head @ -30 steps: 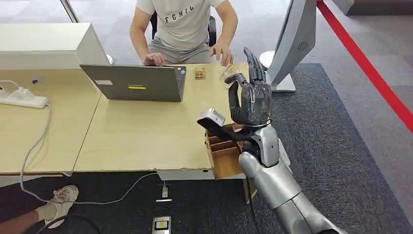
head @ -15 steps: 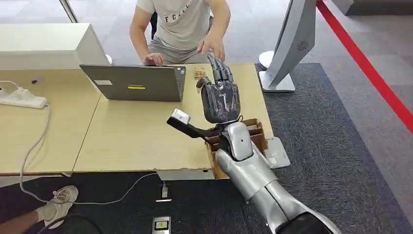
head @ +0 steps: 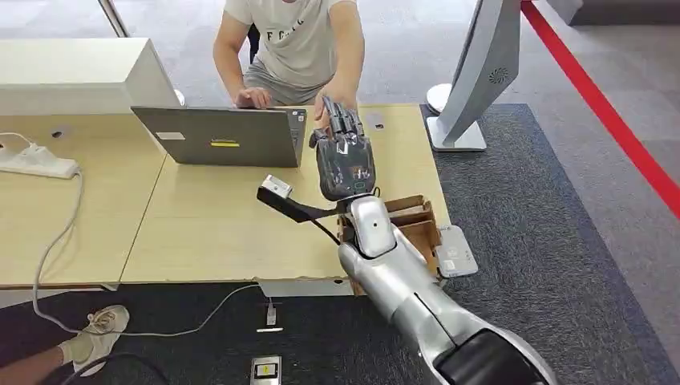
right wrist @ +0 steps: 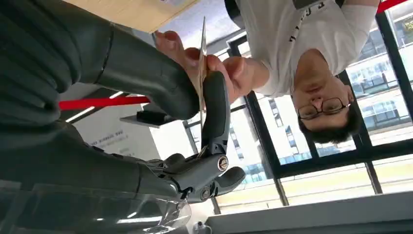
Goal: Pass the card to the sensor for recognition and then transmit it.
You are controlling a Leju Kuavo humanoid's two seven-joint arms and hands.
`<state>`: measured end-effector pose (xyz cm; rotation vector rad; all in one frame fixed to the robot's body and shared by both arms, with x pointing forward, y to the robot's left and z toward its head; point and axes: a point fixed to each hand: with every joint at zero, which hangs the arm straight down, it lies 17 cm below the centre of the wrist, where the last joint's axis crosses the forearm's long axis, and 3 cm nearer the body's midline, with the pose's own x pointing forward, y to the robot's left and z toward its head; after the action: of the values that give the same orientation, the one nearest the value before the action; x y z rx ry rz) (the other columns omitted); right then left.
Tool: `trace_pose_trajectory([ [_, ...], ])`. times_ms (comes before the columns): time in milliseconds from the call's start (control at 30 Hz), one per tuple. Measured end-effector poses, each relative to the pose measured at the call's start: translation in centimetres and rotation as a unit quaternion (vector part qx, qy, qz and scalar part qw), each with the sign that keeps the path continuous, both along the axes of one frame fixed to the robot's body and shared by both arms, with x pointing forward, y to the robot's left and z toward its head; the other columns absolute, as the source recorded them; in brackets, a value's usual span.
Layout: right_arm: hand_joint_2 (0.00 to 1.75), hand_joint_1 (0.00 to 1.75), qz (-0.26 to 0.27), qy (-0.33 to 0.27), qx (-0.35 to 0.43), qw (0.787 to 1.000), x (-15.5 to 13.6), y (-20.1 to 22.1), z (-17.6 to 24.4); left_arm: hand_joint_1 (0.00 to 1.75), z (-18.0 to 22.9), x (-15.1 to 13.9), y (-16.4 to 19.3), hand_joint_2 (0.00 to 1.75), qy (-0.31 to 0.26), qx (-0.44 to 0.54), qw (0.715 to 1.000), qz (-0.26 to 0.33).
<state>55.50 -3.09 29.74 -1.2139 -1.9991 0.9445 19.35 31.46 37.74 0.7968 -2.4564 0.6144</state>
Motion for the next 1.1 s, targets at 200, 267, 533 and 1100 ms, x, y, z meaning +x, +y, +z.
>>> trace_pose_trajectory([
  [200, 1.75, 1.75, -0.001, 0.011, -0.007, 1.000, 0.1, 0.8, -0.6, 0.00, 0.0, 0.0, 0.0, 1.75, 0.000, -0.001, 1.000, 0.000],
  [267, 1.75, 0.58, -0.002, 0.015, -0.008, 1.000, 0.2, 0.8, -0.9, 0.00, 0.0, 0.0, 0.0, 1.75, 0.000, -0.001, 1.000, 0.000],
  [533, 1.75, 0.00, -0.019, 0.033, -0.013, 0.999, 0.6, 0.0, -2.3, 0.00, -0.1, 0.0, 0.2, 1.75, 0.000, -0.007, 1.000, -0.002],
  [1100, 1.75, 0.00, 0.092, -0.007, 0.074, 0.993, -3.9, -1.0, -1.7, 0.00, -0.1, 0.0, 0.3, 1.75, -0.001, -0.002, 1.000, 0.000],
])
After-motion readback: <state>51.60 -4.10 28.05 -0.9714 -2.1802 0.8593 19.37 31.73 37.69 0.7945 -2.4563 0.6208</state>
